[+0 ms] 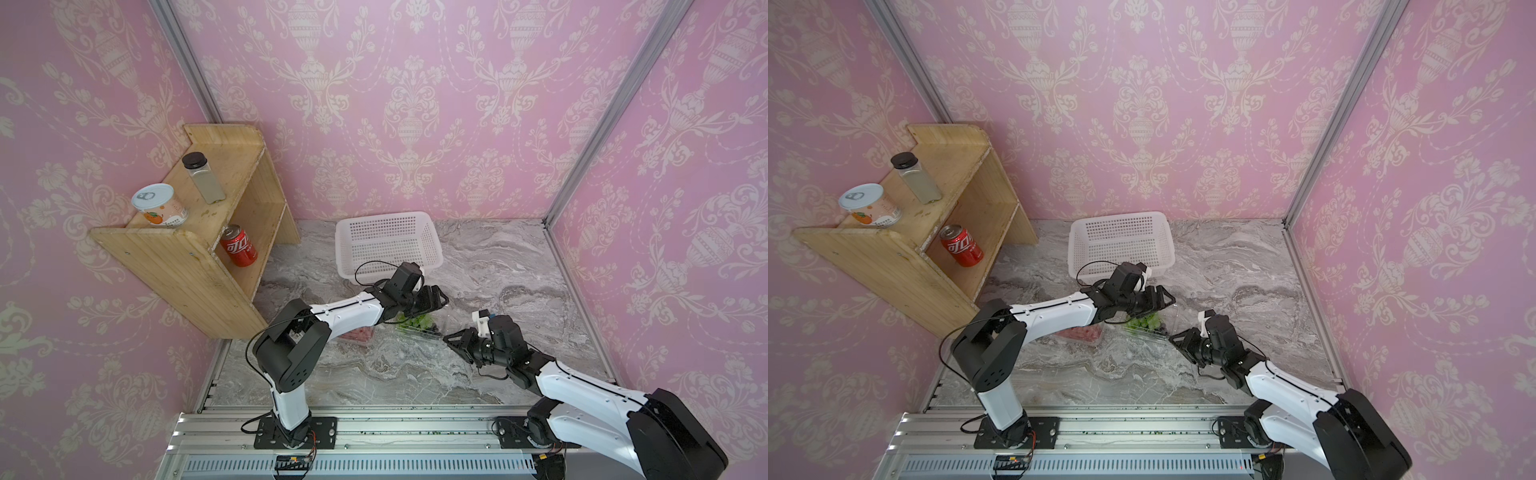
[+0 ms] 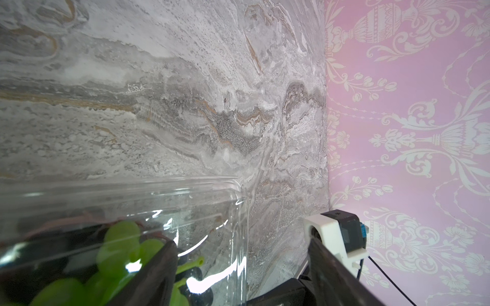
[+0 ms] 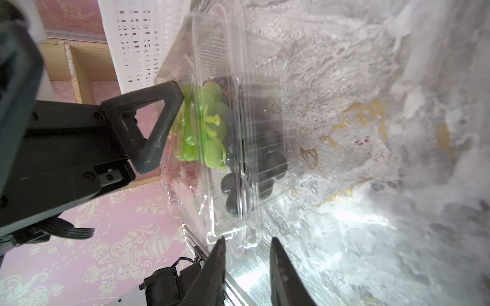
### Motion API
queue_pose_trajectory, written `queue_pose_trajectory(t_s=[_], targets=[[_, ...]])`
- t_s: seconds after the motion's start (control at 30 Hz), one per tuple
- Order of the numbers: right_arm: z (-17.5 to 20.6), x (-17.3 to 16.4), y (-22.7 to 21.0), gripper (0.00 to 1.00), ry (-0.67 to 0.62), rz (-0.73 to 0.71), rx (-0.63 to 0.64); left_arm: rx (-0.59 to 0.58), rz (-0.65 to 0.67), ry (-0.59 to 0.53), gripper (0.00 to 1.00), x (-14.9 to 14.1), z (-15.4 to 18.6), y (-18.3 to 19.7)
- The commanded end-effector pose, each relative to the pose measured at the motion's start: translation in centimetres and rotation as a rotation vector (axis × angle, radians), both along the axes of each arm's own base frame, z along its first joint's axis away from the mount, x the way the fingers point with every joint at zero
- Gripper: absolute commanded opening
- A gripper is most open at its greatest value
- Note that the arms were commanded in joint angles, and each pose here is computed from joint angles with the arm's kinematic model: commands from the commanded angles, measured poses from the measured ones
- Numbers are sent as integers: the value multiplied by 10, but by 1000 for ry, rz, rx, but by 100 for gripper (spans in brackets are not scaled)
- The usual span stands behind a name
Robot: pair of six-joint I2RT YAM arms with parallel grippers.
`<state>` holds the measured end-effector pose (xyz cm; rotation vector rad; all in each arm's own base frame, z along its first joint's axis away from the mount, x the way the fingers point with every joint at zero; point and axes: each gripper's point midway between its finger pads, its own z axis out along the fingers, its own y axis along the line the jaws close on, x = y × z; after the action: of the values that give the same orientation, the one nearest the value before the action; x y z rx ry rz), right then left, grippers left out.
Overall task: Pack grapes into containers
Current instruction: Close the packing box at the center of the board.
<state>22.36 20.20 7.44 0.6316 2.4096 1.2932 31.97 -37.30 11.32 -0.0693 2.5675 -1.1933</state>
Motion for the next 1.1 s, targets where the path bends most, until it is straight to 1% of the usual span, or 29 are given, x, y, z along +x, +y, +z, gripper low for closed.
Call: queue_pose_trajectory(t_s=[0.0, 0.23, 0.63, 1.07], targets=[[-5, -1, -2, 30, 6, -18, -10, 113, 14, 148, 79, -20, -53, 20], [-10, 3, 4, 32, 16, -6, -2, 110, 15, 146, 79, -19, -52, 20], [-5, 9, 4, 28, -10, -23, -15, 108, 16, 149, 79, -20, -53, 20], [-4, 17, 5, 26, -25, -30, -37, 107, 14, 153, 79, -21, -54, 20]])
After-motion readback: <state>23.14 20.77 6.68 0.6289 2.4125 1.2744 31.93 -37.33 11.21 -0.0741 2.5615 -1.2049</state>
